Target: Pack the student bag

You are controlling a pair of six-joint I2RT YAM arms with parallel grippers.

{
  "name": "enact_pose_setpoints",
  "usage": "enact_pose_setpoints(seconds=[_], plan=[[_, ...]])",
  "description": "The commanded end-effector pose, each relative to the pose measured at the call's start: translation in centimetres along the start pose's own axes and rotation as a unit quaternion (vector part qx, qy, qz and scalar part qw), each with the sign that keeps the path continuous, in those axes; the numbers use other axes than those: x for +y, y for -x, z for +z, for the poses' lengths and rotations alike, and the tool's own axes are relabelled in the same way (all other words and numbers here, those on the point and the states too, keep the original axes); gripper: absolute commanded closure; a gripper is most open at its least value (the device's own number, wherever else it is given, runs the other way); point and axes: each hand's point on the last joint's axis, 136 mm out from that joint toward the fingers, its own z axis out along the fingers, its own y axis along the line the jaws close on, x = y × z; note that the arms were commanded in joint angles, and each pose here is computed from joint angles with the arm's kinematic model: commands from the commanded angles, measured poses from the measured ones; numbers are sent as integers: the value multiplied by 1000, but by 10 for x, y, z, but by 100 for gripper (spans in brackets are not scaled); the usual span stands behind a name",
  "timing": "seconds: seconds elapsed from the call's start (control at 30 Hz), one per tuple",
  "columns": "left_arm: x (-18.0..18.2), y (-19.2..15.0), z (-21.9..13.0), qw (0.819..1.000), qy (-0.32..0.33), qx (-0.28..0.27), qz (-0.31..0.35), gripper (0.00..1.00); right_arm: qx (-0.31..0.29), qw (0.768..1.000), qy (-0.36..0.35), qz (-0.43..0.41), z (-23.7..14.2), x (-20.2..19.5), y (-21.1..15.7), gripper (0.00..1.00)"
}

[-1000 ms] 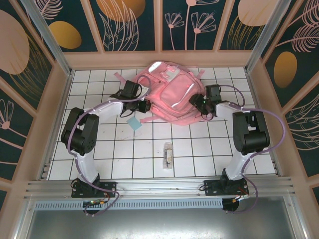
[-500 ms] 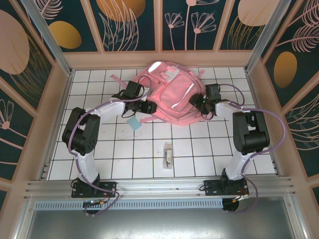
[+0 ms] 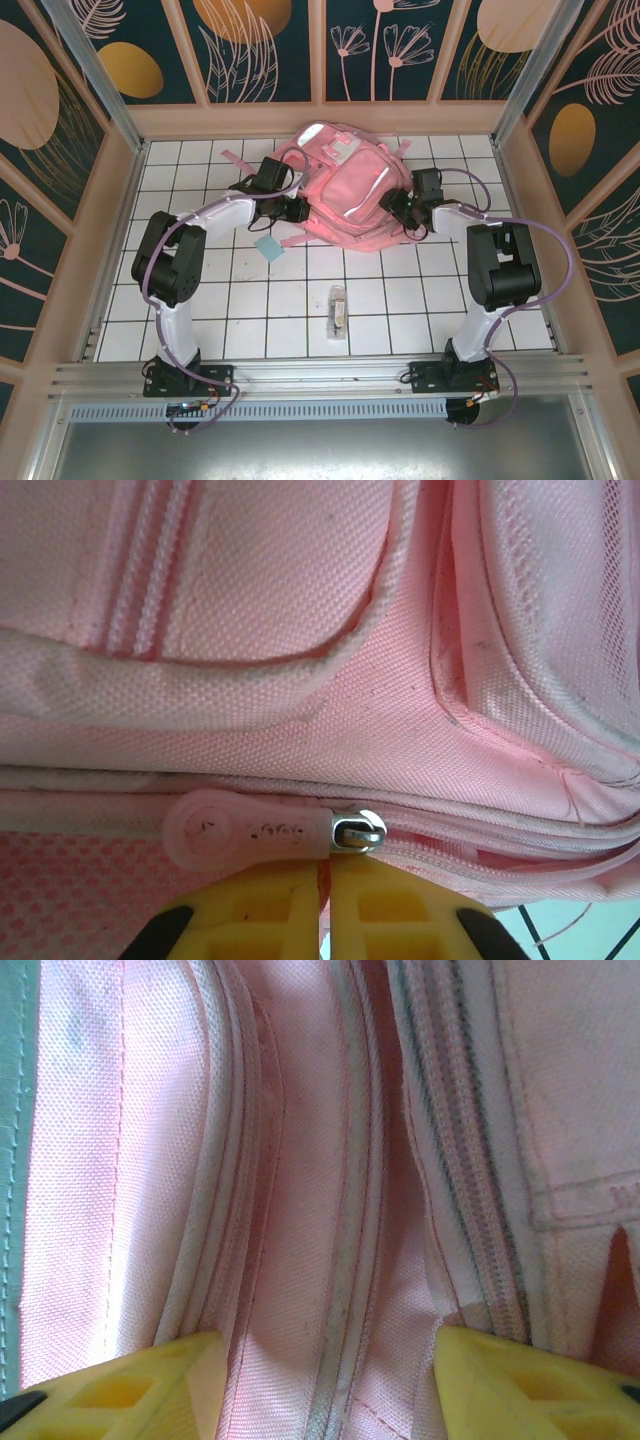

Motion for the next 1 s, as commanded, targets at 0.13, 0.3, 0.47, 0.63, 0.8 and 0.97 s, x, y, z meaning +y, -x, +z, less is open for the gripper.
enact_pose_setpoints(seconds=[0.13,0.3,0.47,0.63,0.8,0.97], plan=[[-38,22,-36,997,-65,-24,-40,82,41,999,-6,-8,11,-3,-23,42],[-67,19,-31,981,-164,-13,-101,92,44,999,0,-6,12,-1,-25,42],[-72,17,-23,979,-170,-14,-112,99,44,999,3,-8,14,2,-24,42],[-53,16,-26,989,-102,-21,-101,81,45,999,3,-10,14,2,-24,42],[-28,35,-55,991,-6,-90,-99,38,46,999,4,-9,14,1,-26,42],[-8,41,-66,979,20,-134,-151,34,46,999,5,-7,13,1,-27,42]])
